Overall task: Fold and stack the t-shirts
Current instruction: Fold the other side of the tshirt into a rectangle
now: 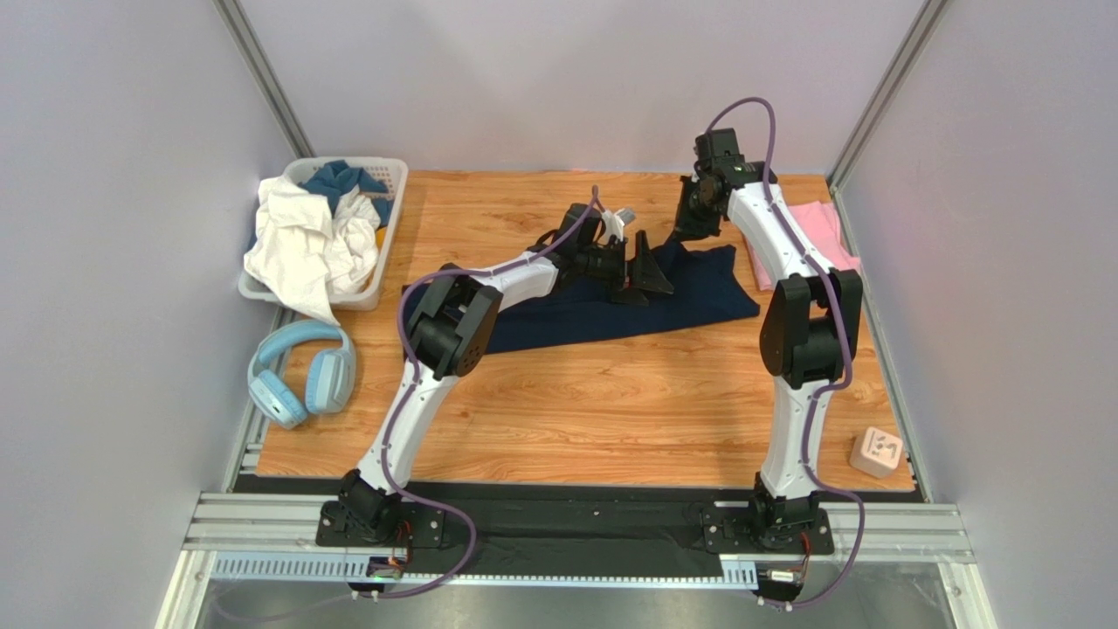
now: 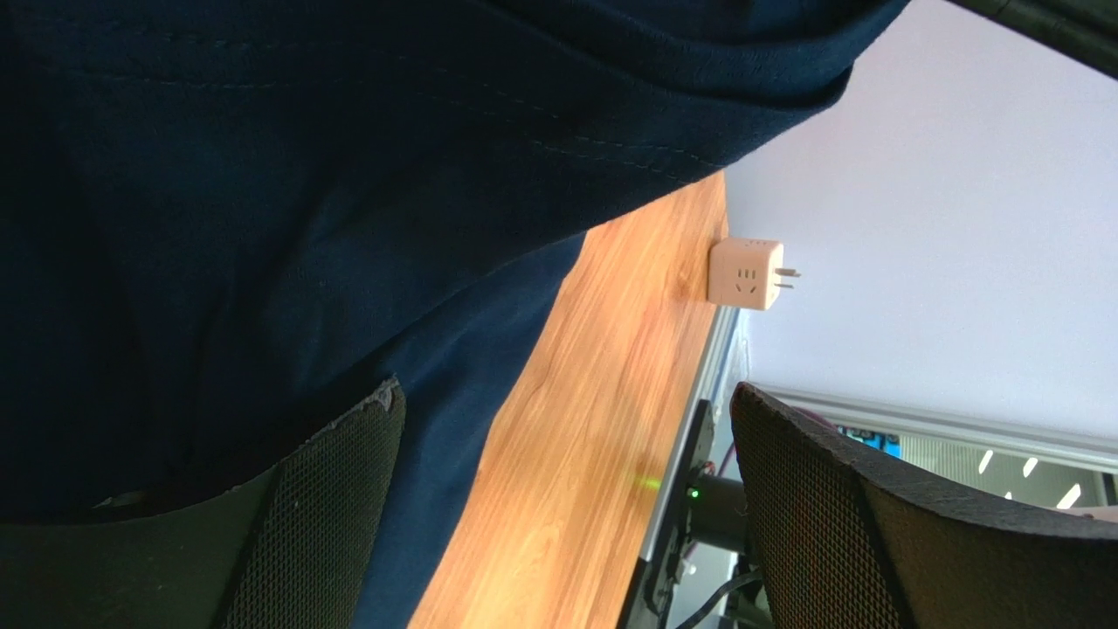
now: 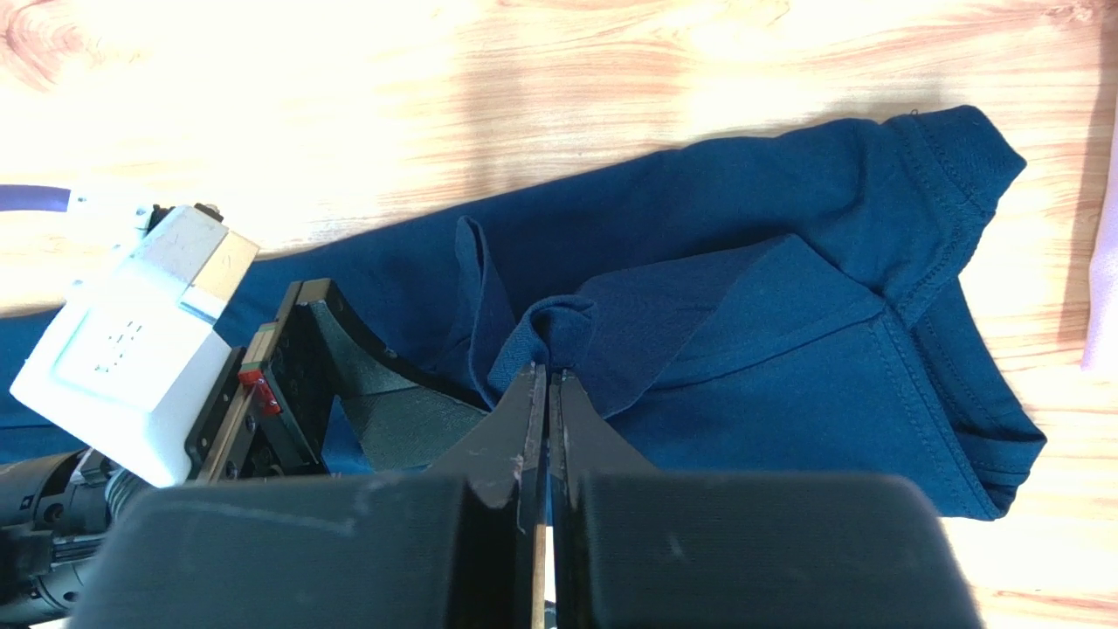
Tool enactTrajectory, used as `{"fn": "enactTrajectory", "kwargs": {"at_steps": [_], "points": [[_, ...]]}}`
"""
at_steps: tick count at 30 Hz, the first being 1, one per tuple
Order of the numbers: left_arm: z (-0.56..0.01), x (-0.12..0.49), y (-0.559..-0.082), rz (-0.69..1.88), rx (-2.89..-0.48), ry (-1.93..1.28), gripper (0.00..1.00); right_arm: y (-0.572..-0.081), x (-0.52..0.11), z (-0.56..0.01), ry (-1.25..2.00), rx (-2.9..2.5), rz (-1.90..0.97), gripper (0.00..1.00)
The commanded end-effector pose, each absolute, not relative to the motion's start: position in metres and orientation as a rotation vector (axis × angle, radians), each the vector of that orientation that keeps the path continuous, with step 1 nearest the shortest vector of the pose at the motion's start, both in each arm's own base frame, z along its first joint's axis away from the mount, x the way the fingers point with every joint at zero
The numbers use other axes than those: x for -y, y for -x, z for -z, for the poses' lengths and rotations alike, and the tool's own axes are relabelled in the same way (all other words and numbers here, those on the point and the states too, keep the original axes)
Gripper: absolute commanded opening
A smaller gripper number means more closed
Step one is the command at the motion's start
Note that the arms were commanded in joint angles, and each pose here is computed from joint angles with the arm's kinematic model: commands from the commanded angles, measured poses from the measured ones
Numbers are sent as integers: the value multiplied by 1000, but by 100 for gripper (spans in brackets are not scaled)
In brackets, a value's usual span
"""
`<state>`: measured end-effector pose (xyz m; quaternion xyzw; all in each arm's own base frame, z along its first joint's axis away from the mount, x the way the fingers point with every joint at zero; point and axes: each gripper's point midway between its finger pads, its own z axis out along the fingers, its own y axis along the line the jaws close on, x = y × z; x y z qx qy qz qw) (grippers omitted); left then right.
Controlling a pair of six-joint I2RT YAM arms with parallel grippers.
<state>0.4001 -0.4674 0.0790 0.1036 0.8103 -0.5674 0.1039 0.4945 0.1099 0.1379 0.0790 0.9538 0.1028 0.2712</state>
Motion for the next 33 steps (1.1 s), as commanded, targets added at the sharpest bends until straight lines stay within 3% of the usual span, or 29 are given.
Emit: {"fn": "enactTrajectory", "kwargs": {"at_steps": [1,23,33], "points": [[-89,469,-400,1678,-2357,-340,100,-507,-114,-180,-191,-2462,-295,0],[-76,472,-434,1574,-2329,-341,100,-482,-107,-183,-211,-2483,-272,0],[-80,447,-452,1554,-2317,-346,100,-434,-114,-125,-220,-2636,-269,0]]}}
